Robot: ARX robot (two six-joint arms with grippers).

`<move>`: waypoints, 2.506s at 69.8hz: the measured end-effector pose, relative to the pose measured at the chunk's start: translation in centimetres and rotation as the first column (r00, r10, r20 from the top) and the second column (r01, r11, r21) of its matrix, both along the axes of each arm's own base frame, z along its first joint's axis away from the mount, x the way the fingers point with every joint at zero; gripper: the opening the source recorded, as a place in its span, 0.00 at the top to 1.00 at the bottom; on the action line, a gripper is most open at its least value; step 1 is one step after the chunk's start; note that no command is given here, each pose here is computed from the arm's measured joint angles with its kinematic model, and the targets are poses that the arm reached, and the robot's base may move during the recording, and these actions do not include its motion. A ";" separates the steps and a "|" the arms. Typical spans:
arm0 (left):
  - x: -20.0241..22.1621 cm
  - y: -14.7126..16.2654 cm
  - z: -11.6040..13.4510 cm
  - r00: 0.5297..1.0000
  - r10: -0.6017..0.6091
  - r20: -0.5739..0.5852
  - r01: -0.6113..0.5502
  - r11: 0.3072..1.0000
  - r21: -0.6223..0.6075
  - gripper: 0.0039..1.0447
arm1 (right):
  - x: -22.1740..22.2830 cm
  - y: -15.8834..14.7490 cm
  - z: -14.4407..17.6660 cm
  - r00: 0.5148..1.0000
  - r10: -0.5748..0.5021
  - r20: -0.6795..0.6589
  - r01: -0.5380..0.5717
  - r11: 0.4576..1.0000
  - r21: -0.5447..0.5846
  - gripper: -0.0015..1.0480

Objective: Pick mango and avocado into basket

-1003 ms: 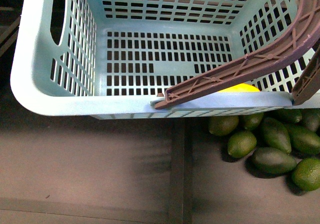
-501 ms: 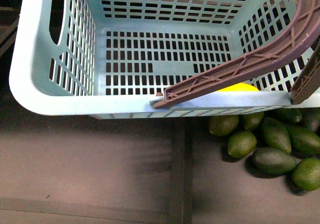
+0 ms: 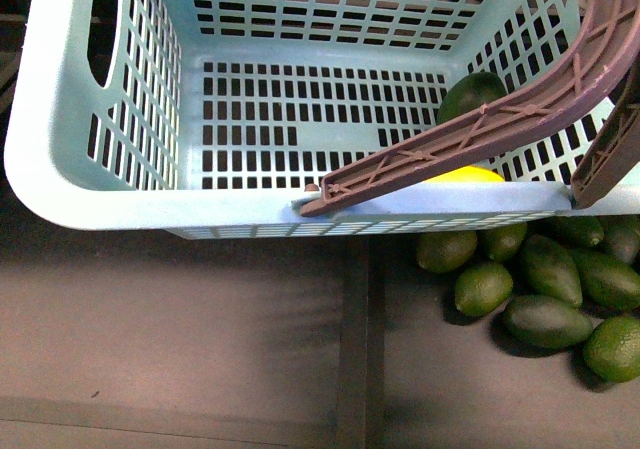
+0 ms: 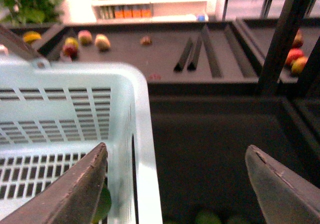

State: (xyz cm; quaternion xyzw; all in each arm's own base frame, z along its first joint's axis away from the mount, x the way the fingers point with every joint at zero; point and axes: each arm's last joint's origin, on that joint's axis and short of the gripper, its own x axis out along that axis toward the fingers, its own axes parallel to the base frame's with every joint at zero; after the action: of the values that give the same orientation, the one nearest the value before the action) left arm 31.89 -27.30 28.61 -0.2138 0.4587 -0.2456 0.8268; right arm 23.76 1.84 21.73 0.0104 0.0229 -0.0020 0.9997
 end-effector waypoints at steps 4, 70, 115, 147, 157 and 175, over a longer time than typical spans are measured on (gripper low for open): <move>0.0 0.0 0.0 1.000 -0.001 0.000 0.001 1.000 0.000 0.88 | -1.2 -0.3 -0.2 0.999 0.003 0.053 -0.003 1.000 -0.001 0.35; 0.0 0.0 0.0 1.000 -0.006 -0.003 0.006 1.000 -0.004 0.88 | -9.8 -1.8 -5.1 0.999 0.003 0.041 -0.002 1.000 -0.018 0.98; 0.0 0.0 0.0 1.000 -0.006 -0.002 0.006 1.000 -0.003 0.88 | -12.1 -1.8 -4.5 0.998 0.005 0.063 -0.004 1.000 -0.018 0.98; 0.0 0.0 0.0 1.000 -0.006 -0.003 0.006 1.000 -0.004 0.88 | -13.1 -1.8 -4.6 0.998 0.005 0.059 -0.004 1.000 -0.018 0.98; 0.0 0.0 0.0 1.000 -0.004 -0.002 0.004 1.000 -0.003 0.88 | -14.0 -1.8 -4.8 0.998 0.004 0.057 -0.003 1.000 -0.018 0.98; 0.0 0.0 0.0 1.000 -0.006 -0.002 0.006 1.000 -0.003 0.88 | -14.1 -1.8 -4.8 0.998 0.004 0.058 -0.003 1.000 -0.018 0.80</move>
State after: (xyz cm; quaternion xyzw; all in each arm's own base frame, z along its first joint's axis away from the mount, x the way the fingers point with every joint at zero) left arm 31.87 -27.33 28.61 -0.2137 0.4598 -0.2486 0.8253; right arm 9.70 0.01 16.91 0.0014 -0.0064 -0.0002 1.0000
